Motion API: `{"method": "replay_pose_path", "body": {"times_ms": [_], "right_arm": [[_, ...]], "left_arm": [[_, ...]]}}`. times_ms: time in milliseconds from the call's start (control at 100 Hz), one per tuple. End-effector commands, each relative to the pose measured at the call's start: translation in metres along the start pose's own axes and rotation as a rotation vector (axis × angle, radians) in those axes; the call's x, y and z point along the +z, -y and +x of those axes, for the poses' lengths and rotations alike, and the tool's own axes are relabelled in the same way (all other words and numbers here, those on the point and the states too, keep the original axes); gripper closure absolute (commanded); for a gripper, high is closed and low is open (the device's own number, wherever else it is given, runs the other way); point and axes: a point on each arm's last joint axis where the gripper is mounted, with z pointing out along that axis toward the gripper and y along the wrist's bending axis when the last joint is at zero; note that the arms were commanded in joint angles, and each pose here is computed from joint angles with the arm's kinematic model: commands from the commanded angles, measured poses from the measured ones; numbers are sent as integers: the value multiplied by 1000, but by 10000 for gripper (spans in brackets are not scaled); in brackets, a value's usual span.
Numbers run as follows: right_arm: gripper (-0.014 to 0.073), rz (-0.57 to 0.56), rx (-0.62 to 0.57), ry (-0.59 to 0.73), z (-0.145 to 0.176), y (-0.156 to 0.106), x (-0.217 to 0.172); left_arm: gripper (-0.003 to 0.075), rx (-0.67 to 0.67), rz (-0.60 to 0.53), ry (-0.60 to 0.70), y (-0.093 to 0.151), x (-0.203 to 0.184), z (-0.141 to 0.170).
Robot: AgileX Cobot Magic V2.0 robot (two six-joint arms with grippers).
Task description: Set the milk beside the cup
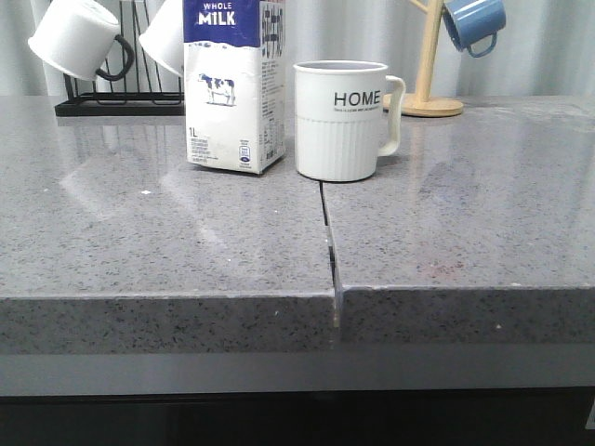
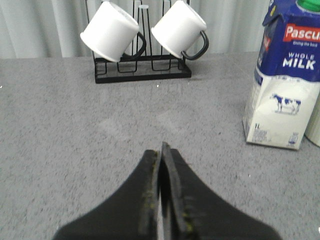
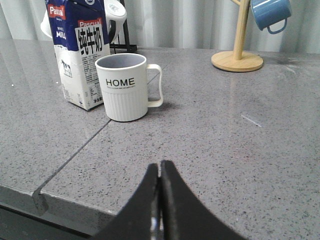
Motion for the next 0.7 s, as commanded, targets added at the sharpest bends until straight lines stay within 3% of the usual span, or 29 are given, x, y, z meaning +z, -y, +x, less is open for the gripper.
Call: {"method": "replay_pose_path", "body": {"times_ms": [0, 340, 690], "right_arm": [[662, -7, -6, 94, -15, -1, -2], [662, -7, -6, 94, -15, -1, -2], [662, -7, -6, 94, -15, -1, -2]], "left_arm": [[741, -21, -15, 111, -2, -12, -4], [741, -35, -184, 217, -15, -43, 35], [741, -34, -195, 233, -16, -48, 90]]}}
